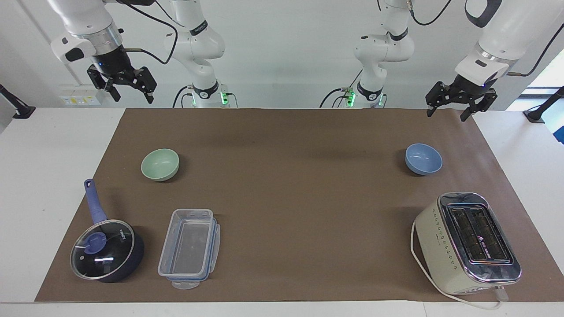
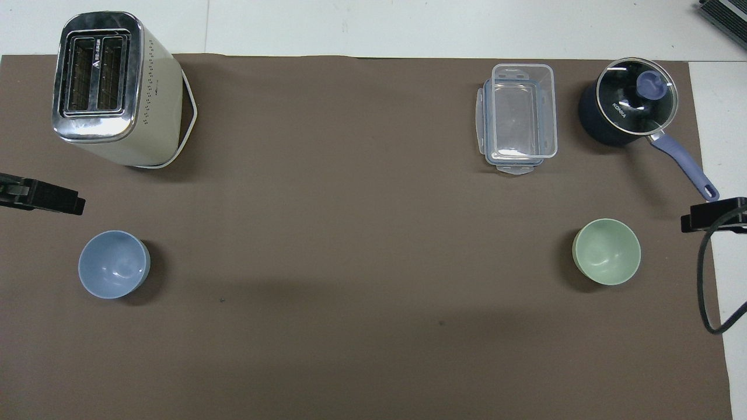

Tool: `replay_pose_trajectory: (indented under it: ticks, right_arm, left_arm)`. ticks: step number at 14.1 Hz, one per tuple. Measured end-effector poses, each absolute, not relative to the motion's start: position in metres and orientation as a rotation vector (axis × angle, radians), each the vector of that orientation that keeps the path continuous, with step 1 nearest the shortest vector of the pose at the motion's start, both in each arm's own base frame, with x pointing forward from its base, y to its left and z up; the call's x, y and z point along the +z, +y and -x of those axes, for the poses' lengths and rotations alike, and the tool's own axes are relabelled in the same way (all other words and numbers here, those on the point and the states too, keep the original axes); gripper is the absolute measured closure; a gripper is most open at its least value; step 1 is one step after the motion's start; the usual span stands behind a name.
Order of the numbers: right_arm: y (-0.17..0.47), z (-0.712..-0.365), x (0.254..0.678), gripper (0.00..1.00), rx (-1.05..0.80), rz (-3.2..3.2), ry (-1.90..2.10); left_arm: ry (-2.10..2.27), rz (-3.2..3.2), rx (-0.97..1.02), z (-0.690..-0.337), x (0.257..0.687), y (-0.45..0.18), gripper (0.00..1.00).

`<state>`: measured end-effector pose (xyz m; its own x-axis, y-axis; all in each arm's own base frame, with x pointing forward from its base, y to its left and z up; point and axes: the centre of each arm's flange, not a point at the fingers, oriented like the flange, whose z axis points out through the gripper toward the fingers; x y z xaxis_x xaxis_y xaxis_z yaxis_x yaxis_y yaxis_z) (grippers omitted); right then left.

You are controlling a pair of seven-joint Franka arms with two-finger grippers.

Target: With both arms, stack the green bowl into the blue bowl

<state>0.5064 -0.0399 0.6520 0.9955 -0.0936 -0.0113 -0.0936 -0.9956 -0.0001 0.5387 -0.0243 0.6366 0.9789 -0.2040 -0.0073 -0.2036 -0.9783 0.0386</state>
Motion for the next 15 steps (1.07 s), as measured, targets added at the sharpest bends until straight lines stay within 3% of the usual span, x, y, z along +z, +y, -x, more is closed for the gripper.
replay_pose_trajectory:
  ticks: [6,15]
  right_arm:
    - [-0.04,-0.506,0.652,0.0,0.018,3.137,0.148]
    - [-0.04,-0.506,0.652,0.0,0.018,3.137,0.149]
  left_arm:
    - [-0.287,-3.089,-0.032,-0.542,0.619,-0.006,0.0]
    - [-0.373,-3.03,0.01,-0.537,0.534,0.091,0.0]
